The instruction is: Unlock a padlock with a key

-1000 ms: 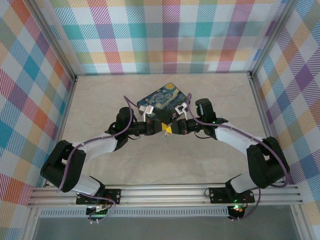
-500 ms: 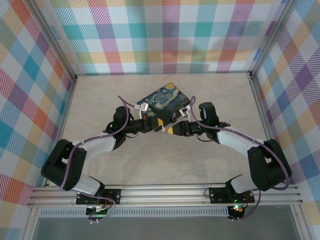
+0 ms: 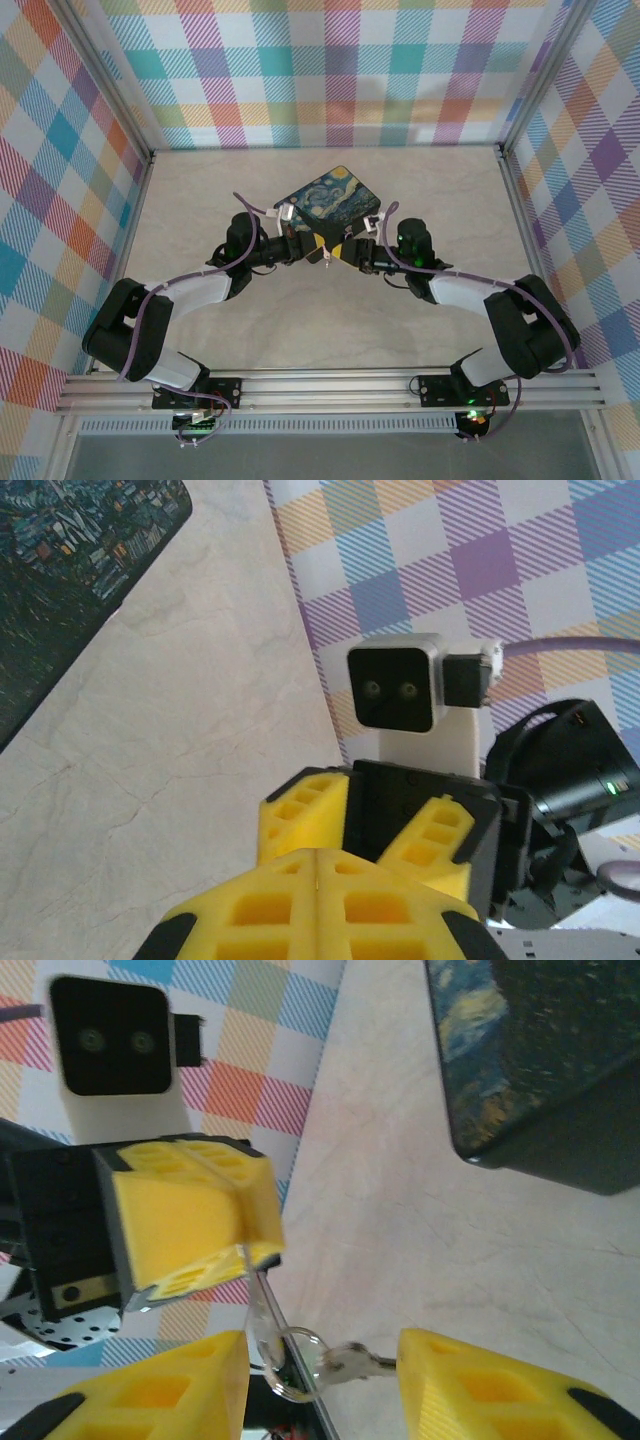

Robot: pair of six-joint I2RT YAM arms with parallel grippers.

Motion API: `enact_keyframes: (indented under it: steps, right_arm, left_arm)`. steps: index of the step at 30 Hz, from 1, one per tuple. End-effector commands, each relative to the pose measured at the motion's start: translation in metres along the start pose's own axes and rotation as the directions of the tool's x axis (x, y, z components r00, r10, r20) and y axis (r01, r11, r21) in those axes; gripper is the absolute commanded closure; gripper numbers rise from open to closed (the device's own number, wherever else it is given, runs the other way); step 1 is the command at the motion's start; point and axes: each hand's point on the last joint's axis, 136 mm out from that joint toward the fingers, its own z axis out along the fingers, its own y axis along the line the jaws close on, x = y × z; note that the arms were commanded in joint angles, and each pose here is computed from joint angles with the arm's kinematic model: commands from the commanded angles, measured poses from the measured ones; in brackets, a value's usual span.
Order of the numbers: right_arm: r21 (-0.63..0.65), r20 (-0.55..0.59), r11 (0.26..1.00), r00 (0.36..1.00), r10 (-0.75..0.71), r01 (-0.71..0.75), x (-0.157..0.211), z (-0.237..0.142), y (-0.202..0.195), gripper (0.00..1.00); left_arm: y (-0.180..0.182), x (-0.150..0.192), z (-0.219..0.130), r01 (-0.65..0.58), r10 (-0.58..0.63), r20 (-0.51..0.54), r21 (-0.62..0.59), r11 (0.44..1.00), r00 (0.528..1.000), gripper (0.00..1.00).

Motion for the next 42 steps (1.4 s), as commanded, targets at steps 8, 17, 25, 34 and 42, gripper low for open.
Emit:
enact_keyframes:
  steps: [8,17,25,34,42]
  right_arm:
    - [-0.043,0.051,0.999,0.999,0.003,-0.001,-0.003,0.006,0.017,0.62]
    - [-0.065,0.040,0.998,0.999,0.013,-0.010,0.002,0.010,0.020,0.70]
    - [-0.115,0.043,0.993,0.999,0.028,-0.023,0.002,0.012,0.026,0.72]
    - [-0.123,0.048,0.992,0.998,0.026,-0.020,0.002,0.012,0.027,0.76]
    - [-0.140,0.053,0.990,0.998,0.016,-0.009,0.000,0.012,0.034,0.78]
  left_arm:
    - [-0.014,-0.013,-0.001,-0.027,0.025,0.052,0.035,0.999,0.998,1.00]
    - [-0.013,-0.016,-0.001,-0.025,0.022,0.068,0.033,0.999,0.997,1.00]
    - [-0.012,-0.018,-0.001,-0.011,0.008,0.082,0.042,0.999,0.997,1.00]
    - [-0.012,-0.016,0.000,-0.009,0.005,0.078,0.047,0.999,0.997,1.00]
    - [-0.011,-0.015,0.000,-0.006,0.002,0.075,0.054,0.999,0.997,1.00]
